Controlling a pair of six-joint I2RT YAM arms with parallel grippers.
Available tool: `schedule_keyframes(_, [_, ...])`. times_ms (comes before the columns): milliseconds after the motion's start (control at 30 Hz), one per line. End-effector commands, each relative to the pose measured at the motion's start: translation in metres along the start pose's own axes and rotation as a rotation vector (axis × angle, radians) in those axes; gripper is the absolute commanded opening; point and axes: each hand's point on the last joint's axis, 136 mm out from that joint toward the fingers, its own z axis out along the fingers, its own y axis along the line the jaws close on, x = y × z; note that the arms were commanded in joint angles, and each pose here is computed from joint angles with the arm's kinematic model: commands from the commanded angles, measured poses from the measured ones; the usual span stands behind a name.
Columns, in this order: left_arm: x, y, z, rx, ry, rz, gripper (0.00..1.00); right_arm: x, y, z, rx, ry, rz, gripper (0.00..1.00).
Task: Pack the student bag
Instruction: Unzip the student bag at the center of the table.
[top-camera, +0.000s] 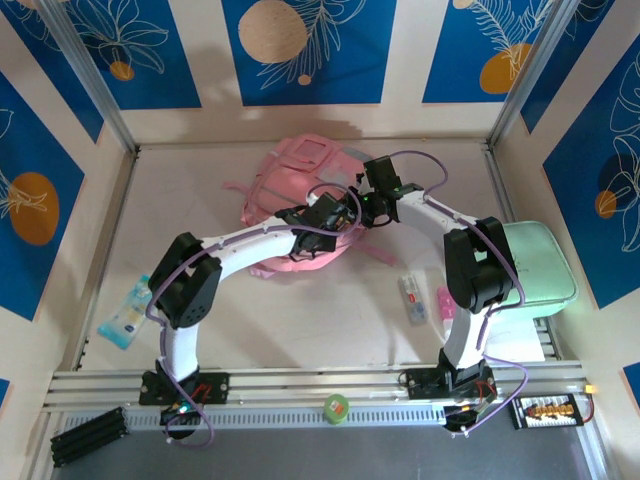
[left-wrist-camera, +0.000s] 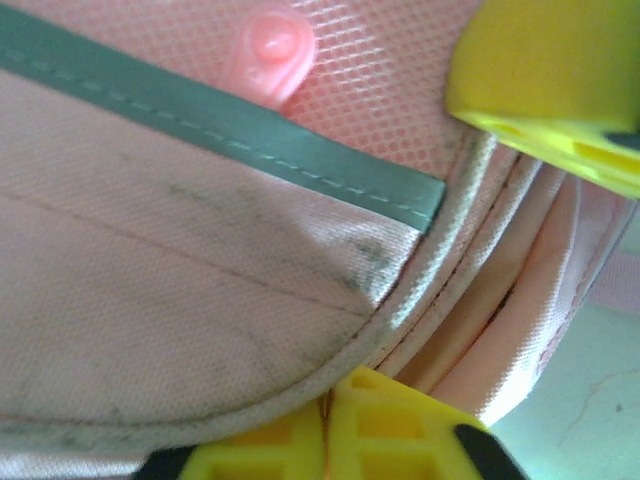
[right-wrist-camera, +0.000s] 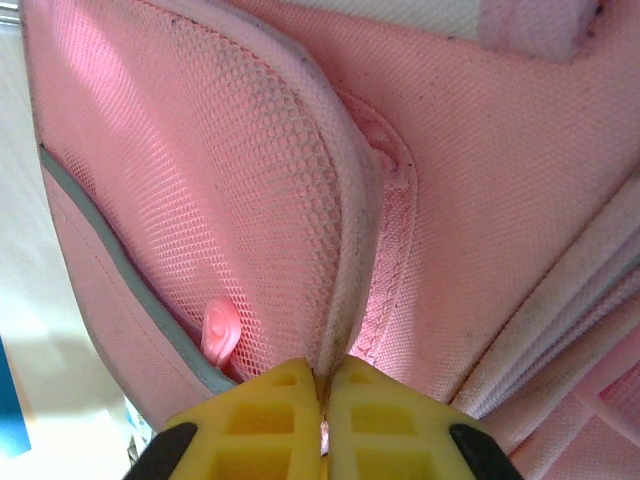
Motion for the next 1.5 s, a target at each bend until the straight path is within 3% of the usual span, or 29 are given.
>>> schedule_keyframes(0, [-0.010, 0.005, -0.010, -0.014, -0.020, 0.005, 0.00, -0.006, -0.003, -0.007, 0.014, -0.032, 0.007, 0.03])
schedule_keyframes(267, [-0.003, 0.049, -0.027, -0.029, 0.009, -0.011, 0.00, -0.019, -0.012, -0.018, 0.026, -0.091, 0.014, 0.00])
schedule_keyframes(533, [0.008, 0.094, -0.034, 0.044, 0.035, -0.053, 0.00, -0.031, -0.020, -0.027, 0.033, -0.126, 0.005, 0.00])
schedule_keyframes(767, [0.015, 0.044, -0.045, 0.287, 0.040, -0.059, 0.00, -0.039, -0.013, -0.040, -0.034, -0.148, -0.068, 0.02])
schedule_keyframes(1033, [0.023, -0.024, -0.053, 0.447, 0.047, -0.031, 0.00, -0.034, -0.031, -0.087, 0.021, -0.256, -0.015, 0.46])
schedule_keyframes(1167, [0.018, -0.060, -0.059, 0.518, 0.046, 0.055, 0.00, -0.009, -0.053, -0.100, 0.060, -0.248, 0.117, 0.50])
schedule_keyframes(1267, [0.017, -0.078, -0.058, 0.499, 0.044, 0.144, 0.00, 0.005, -0.062, -0.108, 0.063, -0.249, 0.182, 0.50])
schedule_keyframes(1467, [0.017, -0.095, -0.050, 0.501, 0.081, 0.180, 0.00, 0.029, -0.071, -0.114, 0.025, -0.252, 0.327, 0.50])
